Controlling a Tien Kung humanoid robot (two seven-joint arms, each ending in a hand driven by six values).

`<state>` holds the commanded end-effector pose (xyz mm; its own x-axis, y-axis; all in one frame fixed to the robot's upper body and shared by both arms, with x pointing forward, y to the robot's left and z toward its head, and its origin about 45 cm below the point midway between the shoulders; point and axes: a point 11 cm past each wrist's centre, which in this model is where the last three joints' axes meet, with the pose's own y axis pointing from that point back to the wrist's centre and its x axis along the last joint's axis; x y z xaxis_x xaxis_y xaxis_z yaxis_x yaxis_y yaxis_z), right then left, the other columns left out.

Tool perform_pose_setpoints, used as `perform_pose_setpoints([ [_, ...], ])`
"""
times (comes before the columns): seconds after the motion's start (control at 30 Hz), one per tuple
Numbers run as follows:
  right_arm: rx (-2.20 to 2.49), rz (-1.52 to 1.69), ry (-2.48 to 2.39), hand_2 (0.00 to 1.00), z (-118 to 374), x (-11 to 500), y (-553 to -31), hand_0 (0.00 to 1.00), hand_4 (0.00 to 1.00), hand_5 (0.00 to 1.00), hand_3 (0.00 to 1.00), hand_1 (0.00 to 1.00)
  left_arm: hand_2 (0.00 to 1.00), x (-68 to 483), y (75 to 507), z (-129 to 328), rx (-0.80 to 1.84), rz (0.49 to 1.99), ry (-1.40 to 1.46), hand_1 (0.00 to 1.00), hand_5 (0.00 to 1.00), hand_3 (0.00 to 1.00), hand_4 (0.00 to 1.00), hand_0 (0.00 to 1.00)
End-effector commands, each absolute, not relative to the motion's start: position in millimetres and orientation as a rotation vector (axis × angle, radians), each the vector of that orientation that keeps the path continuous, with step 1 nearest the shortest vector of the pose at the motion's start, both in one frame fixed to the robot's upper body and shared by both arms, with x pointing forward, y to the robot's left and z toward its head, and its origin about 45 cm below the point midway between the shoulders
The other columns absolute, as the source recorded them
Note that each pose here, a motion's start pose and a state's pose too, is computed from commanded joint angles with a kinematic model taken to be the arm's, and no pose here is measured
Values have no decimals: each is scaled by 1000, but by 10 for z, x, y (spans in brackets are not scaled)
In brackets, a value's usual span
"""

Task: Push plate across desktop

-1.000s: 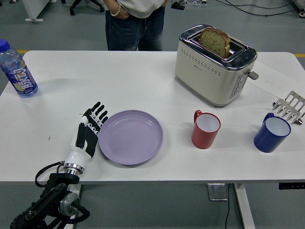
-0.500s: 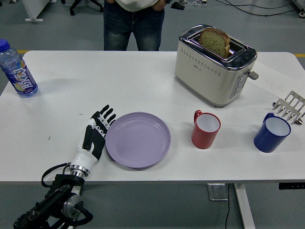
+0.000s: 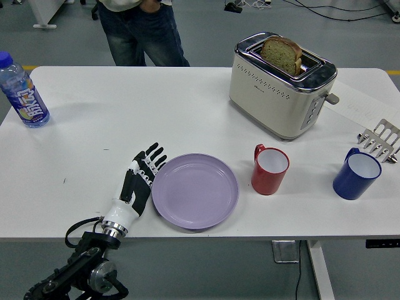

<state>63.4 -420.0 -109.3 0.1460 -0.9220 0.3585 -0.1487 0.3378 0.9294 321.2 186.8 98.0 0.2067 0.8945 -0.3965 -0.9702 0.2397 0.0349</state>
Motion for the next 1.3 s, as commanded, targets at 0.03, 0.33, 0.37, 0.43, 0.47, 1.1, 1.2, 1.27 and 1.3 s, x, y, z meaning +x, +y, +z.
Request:
perform_pose_setpoints([
  [0.03, 1101, -762, -1317, 652, -1094, 635, -4200, 603, 147, 340, 612, 547, 945, 3211, 1865, 981, -242, 1315, 370, 922, 998, 922, 485, 910],
  [0.33, 1105, -760, -1317, 652, -1092, 658, -4194, 603, 146, 340, 612, 547, 945, 3224, 1823, 1027, -258, 1302, 369, 919, 998, 925, 482, 902],
  [0.37, 1105, -760, -1317, 652, -1092, 659, -4193, 603, 146, 340, 612, 547, 945, 3230, 1829, 1033, -261, 1304, 367, 919, 998, 925, 482, 902],
  [0.43, 1105, -760, -1317, 652, -1092, 660, -4193, 603, 146, 340, 612, 547, 945, 3239, 1841, 1042, -264, 1309, 363, 919, 998, 925, 482, 902],
  [0.47, 1106, -761, -1317, 652, -1092, 661, -4192, 603, 146, 340, 612, 547, 945, 3252, 1866, 1057, -270, 1319, 357, 919, 998, 925, 482, 902],
  [1.1, 1103, -758, -1331, 653, -1078, 692, -4219, 603, 144, 335, 612, 546, 898, 3490, 3149, 1369, -267, 1615, 186, 875, 998, 888, 481, 861],
  [1.2, 1102, -758, -1333, 653, -1075, 696, -4226, 603, 144, 335, 612, 546, 886, 3484, 3318, 1402, -269, 1642, 190, 862, 998, 862, 484, 841],
  [1.27, 1101, -759, -1333, 653, -1075, 694, -4226, 603, 144, 335, 612, 546, 886, 3483, 3387, 1429, -274, 1654, 188, 862, 998, 862, 484, 841],
  [1.3, 1101, -759, -1333, 653, -1075, 693, -4225, 603, 144, 335, 612, 546, 886, 3482, 3445, 1452, -281, 1663, 190, 862, 998, 862, 484, 841],
])
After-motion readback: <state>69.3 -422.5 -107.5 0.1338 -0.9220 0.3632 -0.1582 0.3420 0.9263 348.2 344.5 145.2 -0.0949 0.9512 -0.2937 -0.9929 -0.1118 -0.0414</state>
